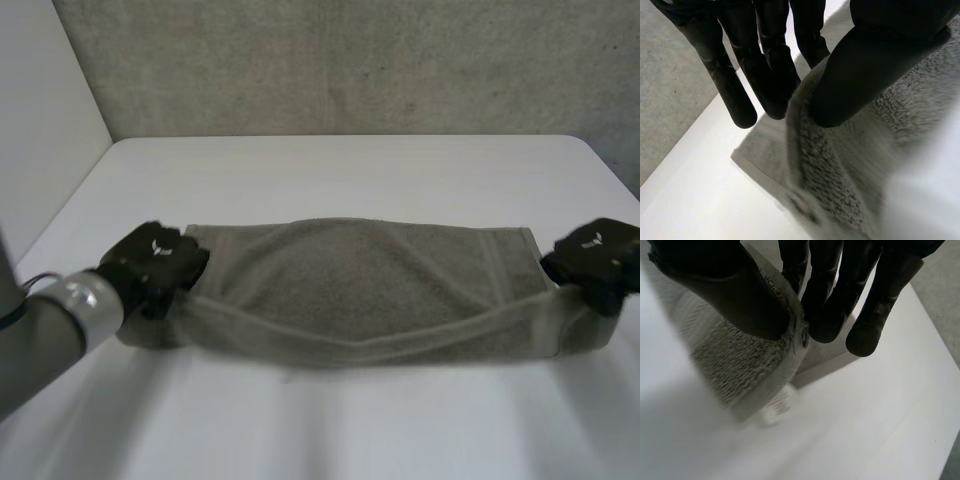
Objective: Fold the towel.
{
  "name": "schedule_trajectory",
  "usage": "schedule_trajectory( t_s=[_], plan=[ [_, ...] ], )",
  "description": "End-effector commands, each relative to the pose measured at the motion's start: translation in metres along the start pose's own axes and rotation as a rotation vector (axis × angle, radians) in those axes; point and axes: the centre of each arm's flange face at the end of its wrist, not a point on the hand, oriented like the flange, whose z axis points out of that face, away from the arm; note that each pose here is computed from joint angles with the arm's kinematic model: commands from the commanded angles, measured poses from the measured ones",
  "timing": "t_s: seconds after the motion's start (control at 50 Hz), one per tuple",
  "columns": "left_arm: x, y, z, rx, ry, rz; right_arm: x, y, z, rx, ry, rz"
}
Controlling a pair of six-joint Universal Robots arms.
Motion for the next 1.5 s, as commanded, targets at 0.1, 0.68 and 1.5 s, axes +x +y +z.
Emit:
schedule_trajectory(
  t_s=[0.1, 0.68, 1.5],
  plan=[
    [-0.026, 0.001, 0.116, 0.066, -0.03, -0.099, 0.011, -0.023, 0.095, 0.086, 0.102, 0.095],
    [-0.04, 0.016, 0.216, 0.119, -0.174, -0.074, 0.035, -0.037, 0.193, 0.214, 0.392, 0.102],
    [-0.033, -0.042, 0.04, 0.205, -0.25, -0.264, 0.004, -0.037, 0.046, 0.215, 0.203, 0.254]
  ],
)
